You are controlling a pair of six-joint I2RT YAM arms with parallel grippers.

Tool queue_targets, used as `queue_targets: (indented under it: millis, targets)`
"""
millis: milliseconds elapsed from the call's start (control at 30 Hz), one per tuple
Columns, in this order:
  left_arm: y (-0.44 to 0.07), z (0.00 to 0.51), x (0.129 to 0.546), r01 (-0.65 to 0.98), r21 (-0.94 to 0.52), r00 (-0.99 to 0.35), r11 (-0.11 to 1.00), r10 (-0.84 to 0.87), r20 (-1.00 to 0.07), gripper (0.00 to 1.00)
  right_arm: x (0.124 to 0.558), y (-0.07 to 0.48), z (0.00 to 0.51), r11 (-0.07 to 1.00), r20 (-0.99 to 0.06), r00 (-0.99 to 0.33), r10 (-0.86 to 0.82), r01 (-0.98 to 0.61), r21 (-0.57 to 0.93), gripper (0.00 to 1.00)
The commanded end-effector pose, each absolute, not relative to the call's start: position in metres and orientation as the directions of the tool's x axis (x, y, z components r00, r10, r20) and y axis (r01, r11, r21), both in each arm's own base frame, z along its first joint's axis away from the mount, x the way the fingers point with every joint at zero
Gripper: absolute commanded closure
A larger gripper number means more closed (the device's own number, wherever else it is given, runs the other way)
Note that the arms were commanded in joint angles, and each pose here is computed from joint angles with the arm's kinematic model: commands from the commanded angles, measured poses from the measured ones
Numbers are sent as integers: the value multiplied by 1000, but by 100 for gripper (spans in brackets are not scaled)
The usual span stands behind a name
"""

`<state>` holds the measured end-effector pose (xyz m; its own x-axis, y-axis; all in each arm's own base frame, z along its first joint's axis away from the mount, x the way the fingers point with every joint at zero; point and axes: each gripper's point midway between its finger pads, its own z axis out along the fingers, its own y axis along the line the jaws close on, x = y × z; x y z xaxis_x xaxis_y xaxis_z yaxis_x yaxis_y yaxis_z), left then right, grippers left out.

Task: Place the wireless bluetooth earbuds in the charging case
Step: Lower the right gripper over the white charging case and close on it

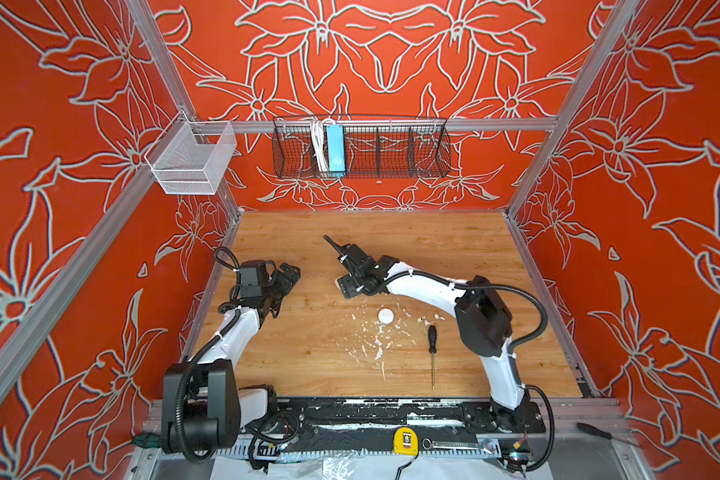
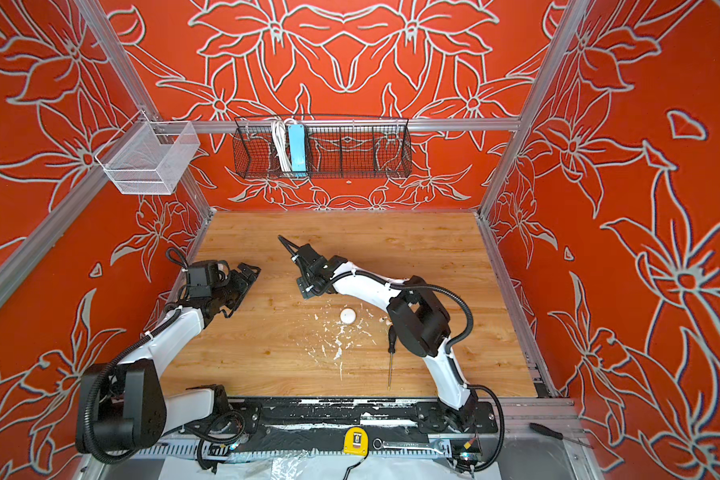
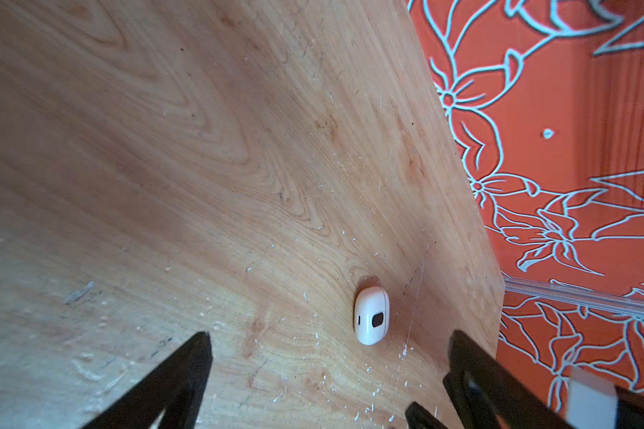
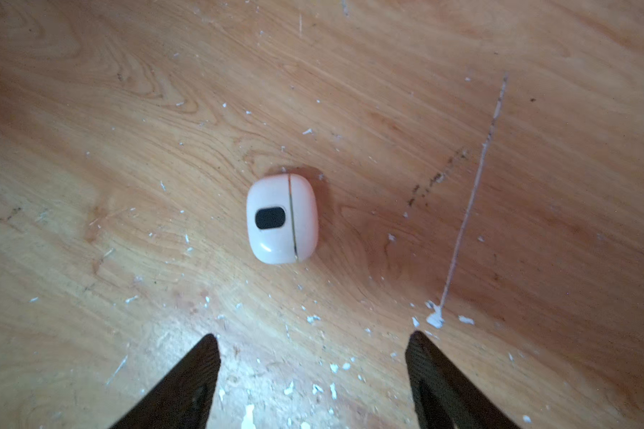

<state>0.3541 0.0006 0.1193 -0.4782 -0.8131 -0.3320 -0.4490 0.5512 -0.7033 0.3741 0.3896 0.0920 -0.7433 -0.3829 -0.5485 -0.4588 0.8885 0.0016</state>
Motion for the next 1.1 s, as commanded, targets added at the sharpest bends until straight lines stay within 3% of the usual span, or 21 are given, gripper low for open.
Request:
queue_targets:
  millis: [0,100,433,733,1067]
  targets:
    - [5,127,351,-450,-686,-477,571,-804,-355,2,381,387,81,865,-496,-727,-475,-489,-111,19]
    - [10,132,348,-443,-682,-454,582,-802,-389,2,393,395,74,849,-495,-703,-510,-505,-158,18]
    - [12,135,347,-448,-678,-445,583,-803,-396,2,393,423,45,808,-447,-699,-559,-581,-102,19]
    - [14,142,344,-438,-678,-431,590,-800,-418,3,391,421,28,806,-420,-708,-568,-583,-106,32]
    - [13,151,341,-415,-689,-417,594,-797,-436,3,394,417,16,803,-410,-706,-578,-580,-134,33]
